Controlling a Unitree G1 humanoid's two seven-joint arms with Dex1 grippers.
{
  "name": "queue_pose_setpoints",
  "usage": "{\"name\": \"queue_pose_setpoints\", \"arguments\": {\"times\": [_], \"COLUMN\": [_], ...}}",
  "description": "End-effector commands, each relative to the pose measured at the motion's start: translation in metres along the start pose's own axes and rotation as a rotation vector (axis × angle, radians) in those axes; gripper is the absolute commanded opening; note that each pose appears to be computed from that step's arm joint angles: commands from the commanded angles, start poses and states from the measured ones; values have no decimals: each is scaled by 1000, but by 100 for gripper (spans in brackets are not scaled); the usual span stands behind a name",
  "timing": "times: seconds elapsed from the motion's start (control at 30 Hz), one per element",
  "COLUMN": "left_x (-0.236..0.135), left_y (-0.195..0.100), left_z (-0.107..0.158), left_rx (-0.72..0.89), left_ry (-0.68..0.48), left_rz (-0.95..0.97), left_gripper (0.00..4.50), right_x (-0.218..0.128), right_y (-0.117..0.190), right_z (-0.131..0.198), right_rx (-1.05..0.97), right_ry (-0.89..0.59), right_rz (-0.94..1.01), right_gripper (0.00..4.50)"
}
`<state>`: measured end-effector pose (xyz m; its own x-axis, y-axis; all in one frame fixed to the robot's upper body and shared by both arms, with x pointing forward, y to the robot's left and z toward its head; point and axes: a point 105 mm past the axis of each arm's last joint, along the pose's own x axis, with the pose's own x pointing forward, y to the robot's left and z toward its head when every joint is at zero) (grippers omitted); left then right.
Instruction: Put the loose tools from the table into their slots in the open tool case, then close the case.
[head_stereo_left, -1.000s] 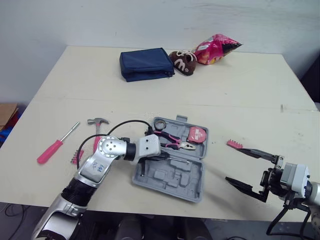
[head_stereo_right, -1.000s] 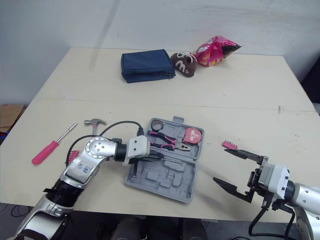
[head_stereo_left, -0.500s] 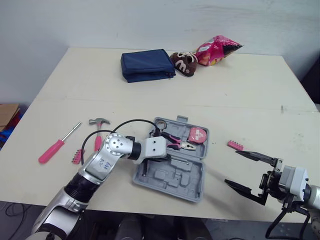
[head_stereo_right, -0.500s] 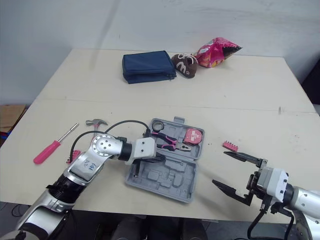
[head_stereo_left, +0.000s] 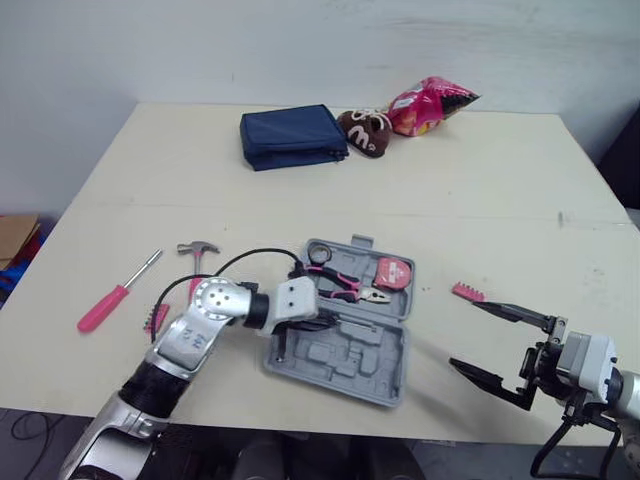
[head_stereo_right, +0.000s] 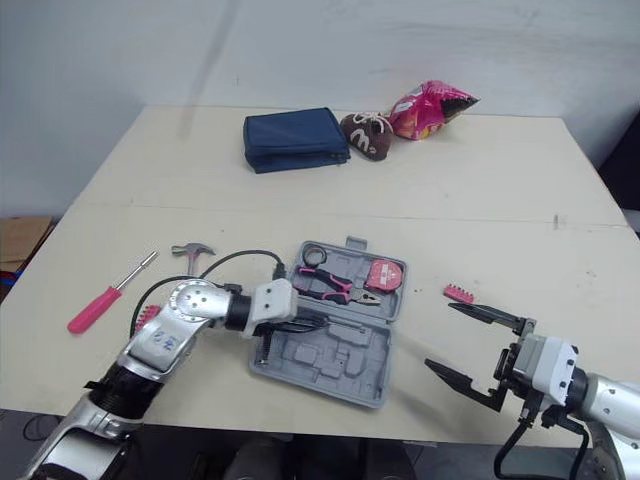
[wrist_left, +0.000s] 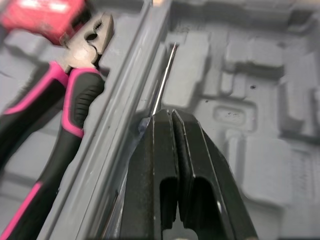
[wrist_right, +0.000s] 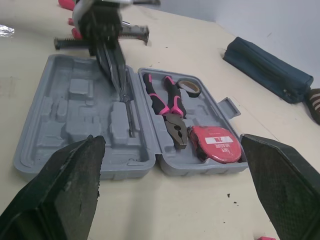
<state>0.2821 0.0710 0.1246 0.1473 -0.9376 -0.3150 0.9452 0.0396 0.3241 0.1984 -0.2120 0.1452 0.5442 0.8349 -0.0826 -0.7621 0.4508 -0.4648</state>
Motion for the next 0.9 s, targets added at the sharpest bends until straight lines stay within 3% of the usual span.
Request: {"name": "queue_pose_setpoints", "arguments": {"times": [0.03, 0.2, 0.3, 0.43, 0.47, 0.6, 0.73, 0.9], "left_x": [-37, -129, -183, -252, -264, -355, -417, -449], "left_y": [8, 23, 23, 5, -2, -42, -79, -113], "left_z": [32, 13, -4, -27, -32, -54, -65, -74], "left_rx": [56, -114, -164, -220, -232, -315, -380, -428], "left_ry": [-171, -91, -19, 81, 114, 274, 373, 435], "left_rz": [76, 385, 591, 863, 899, 1172, 1404, 1566], "left_gripper": [4, 4, 79, 253, 278, 447, 447, 447], "right_x": [-11, -43, -64, -98, -106, -153, -182, -194], "right_y": [-10, -21, -29, -39, -40, -47, -46, -47], "right_z": [11, 0, -6, -21, -25, -44, -56, -62], "right_rx": [-50, -59, -55, -53, -49, -41, -29, -23], "right_ry": [10, 87, 121, 198, 221, 330, 401, 420], "right_rz": [-18, -59, -110, -203, -214, -335, -393, -406], "right_gripper": [450, 450, 450, 450, 450, 450, 450, 450]}}
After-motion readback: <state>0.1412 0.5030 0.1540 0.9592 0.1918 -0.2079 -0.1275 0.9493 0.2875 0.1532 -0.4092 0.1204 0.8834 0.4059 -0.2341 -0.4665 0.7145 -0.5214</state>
